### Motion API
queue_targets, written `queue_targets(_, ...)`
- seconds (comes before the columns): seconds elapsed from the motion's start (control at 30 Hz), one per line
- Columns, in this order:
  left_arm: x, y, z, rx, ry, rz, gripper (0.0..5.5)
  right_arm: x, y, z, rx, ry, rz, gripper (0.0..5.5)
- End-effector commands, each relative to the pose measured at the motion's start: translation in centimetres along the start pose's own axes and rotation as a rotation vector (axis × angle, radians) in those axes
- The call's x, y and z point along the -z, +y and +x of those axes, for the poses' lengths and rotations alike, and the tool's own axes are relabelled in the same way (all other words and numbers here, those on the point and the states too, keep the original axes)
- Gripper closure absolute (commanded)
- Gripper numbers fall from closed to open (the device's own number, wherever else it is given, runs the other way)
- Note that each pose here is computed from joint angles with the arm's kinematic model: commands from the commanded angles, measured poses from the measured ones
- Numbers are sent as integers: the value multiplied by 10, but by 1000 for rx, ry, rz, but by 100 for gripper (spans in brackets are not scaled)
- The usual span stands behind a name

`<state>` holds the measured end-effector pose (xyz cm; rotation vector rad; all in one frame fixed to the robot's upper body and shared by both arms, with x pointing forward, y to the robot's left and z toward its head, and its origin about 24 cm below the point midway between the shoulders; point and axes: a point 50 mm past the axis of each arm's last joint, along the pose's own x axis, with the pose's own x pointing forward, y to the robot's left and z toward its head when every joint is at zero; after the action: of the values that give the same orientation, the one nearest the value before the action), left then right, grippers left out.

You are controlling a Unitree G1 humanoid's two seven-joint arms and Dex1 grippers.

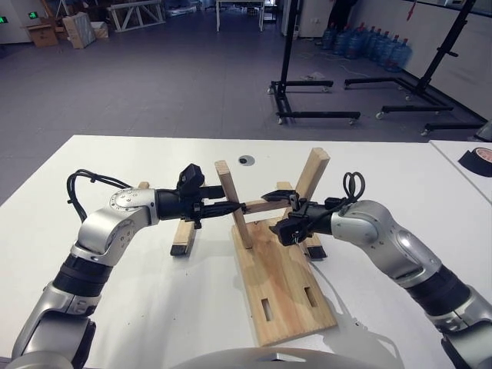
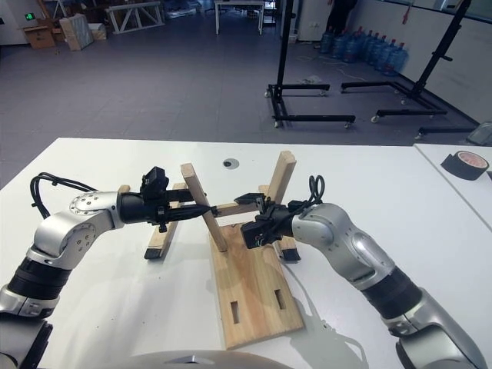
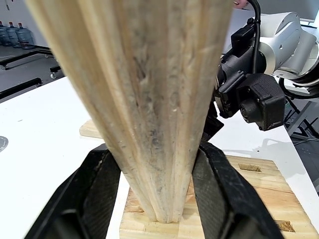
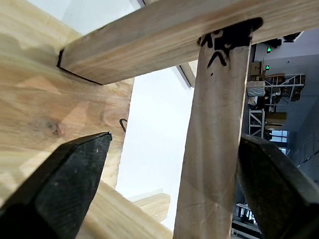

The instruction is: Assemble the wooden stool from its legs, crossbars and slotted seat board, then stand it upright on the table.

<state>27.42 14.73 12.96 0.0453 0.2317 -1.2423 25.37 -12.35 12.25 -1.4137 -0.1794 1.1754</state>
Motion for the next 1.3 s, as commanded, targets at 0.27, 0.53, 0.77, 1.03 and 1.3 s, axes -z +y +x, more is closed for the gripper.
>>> queue_targets(0.27,31,17,-19,-249,211,-13,349,-8,-72,-26,439,-167,-12,134)
queue_targets(0.53,31,13,-16,-231,220,-6,349,27,-104,-36,881,-106,549,134)
queue_targets(0.77,37,8,-13,-240,213,-21,349,26,-79,5,816,-200,869,134)
queue_targets(1.03,30,14,-10,-209,218,3,349,43,-69,12,802,-167,983,134)
queue_targets(1.3,27,11,-8,-180,218,0,349,28,-61,24,742,-204,1047,134)
